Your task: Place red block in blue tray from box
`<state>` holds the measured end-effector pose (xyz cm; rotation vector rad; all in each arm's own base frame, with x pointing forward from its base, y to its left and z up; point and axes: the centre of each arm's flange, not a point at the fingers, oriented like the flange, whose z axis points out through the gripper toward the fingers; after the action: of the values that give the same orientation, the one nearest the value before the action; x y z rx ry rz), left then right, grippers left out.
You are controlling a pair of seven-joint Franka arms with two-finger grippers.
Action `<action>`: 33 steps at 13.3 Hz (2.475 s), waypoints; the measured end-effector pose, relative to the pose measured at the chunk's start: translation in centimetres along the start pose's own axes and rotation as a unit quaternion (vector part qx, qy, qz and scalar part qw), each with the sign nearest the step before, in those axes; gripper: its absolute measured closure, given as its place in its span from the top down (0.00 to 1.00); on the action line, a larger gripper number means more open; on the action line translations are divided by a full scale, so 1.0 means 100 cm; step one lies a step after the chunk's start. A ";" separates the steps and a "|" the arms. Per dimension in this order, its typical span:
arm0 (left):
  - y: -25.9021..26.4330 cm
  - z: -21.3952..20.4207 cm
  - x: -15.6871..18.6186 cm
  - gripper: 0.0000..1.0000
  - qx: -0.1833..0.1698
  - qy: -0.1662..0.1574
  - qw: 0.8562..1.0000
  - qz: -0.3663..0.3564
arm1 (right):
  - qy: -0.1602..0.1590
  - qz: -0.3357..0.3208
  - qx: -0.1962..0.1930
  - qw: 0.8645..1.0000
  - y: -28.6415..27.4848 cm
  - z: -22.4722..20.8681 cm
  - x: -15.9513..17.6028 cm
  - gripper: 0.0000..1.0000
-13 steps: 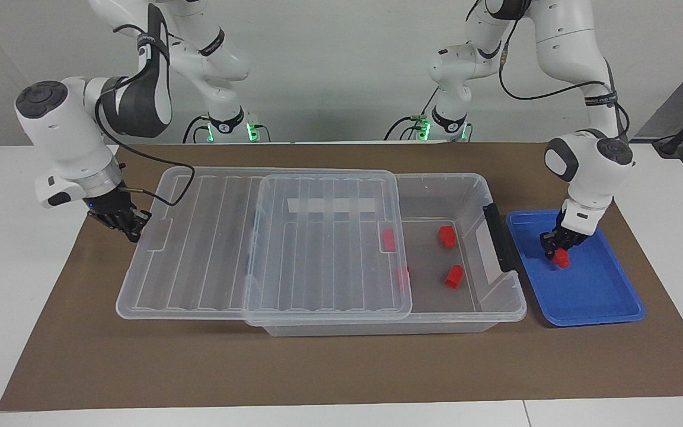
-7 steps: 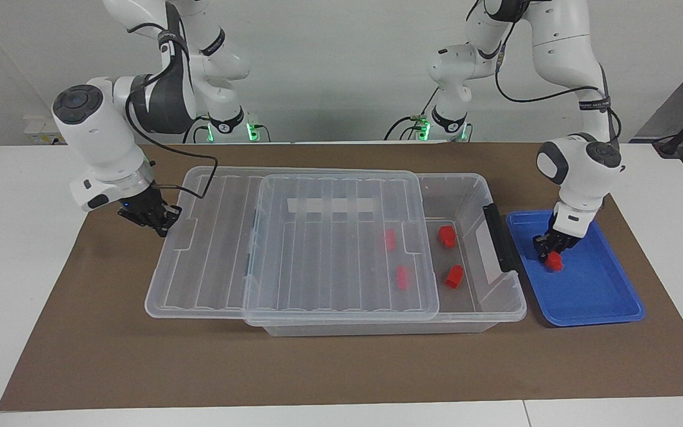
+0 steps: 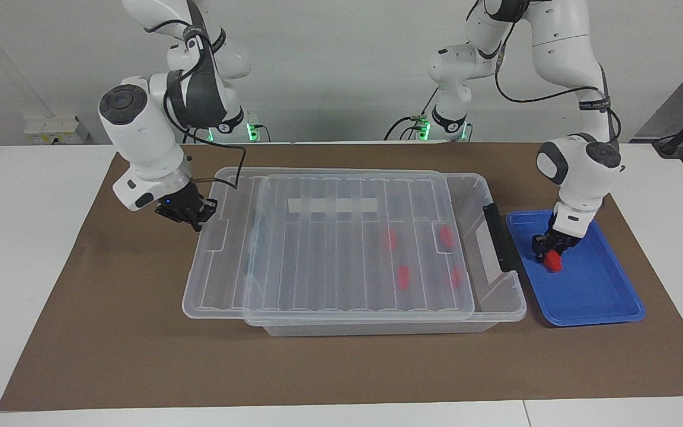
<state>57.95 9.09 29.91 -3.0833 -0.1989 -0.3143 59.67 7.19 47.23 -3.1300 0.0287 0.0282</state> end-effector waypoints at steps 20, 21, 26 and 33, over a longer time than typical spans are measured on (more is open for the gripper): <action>0.059 -0.319 0.031 0.73 -0.029 -0.079 0.995 0.056 | -0.002 -0.067 0.016 0.998 -0.088 -0.002 -0.022 0.01; 0.061 -0.325 0.029 0.79 -0.030 -0.076 0.995 0.058 | -0.001 -0.065 0.016 0.998 -0.086 -0.003 -0.021 0.01; 0.062 -0.325 0.026 1.00 -0.030 -0.077 0.995 0.059 | 0.014 -0.003 0.017 1.000 -0.030 -0.036 -0.021 0.31; 0.056 -0.323 0.026 1.00 -0.029 -0.076 0.995 0.054 | 0.041 0.068 0.001 0.997 0.056 -0.099 -0.039 1.00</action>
<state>54.83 2.33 61.89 -3.1607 -0.0287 -0.0834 55.80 1.53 57.13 -3.1201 0.2436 -0.0997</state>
